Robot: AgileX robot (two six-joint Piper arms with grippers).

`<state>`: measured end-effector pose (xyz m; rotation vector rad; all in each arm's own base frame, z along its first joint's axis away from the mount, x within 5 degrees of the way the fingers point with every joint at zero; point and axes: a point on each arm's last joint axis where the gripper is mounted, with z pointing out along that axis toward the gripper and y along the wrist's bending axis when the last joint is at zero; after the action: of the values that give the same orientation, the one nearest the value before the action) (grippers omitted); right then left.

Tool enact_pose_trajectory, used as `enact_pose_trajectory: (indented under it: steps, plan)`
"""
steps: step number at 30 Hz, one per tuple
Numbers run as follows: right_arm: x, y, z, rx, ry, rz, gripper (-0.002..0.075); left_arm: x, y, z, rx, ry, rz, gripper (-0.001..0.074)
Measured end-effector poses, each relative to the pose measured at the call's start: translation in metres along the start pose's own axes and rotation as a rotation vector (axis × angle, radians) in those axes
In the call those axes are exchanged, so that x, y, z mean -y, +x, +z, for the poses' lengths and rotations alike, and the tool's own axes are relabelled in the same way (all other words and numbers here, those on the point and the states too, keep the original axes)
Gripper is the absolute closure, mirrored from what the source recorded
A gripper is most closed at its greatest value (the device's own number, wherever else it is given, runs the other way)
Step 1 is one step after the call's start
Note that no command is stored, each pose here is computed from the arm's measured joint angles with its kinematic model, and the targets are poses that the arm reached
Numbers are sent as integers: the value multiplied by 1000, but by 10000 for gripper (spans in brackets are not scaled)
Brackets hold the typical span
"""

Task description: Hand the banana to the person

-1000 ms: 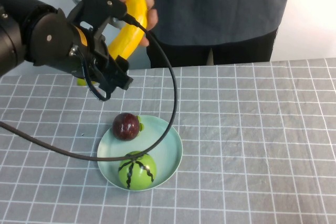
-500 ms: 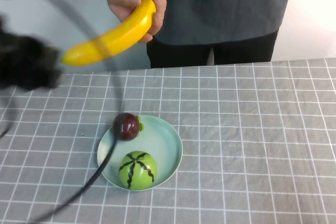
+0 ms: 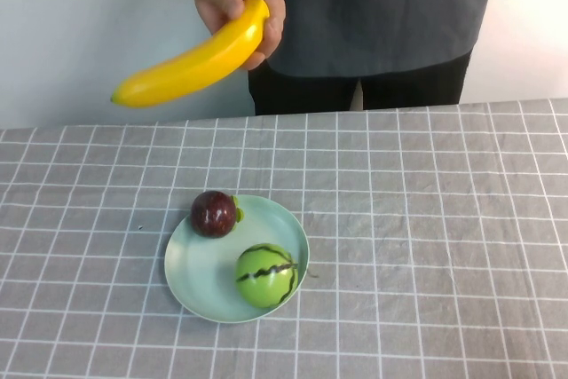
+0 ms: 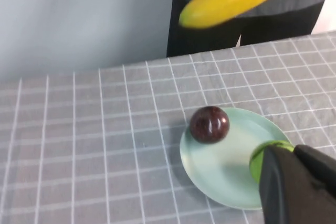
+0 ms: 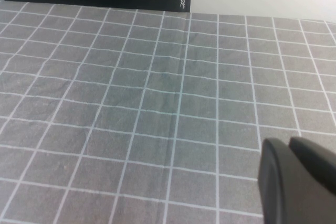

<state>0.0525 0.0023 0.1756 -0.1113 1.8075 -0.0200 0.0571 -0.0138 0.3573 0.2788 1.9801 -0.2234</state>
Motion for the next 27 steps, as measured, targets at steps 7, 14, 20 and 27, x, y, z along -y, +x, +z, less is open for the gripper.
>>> enact_pose_trajectory:
  steps: [7, 14, 20, 27]
  plan:
    - [0, 0, 0, 0, 0, 0, 732, -6, 35, -5, -90, -32, -54, 738]
    - [0, 0, 0, 0, 0, 0, 732, -5, 51, 13, 1, -18, -35, 738]
    - [0, 0, 0, 0, 0, 0, 732, 0, 84, 44, 282, 11, 0, 738]
    - [0, 0, 0, 0, 0, 0, 732, -8, 131, 61, 375, -104, -26, 738]
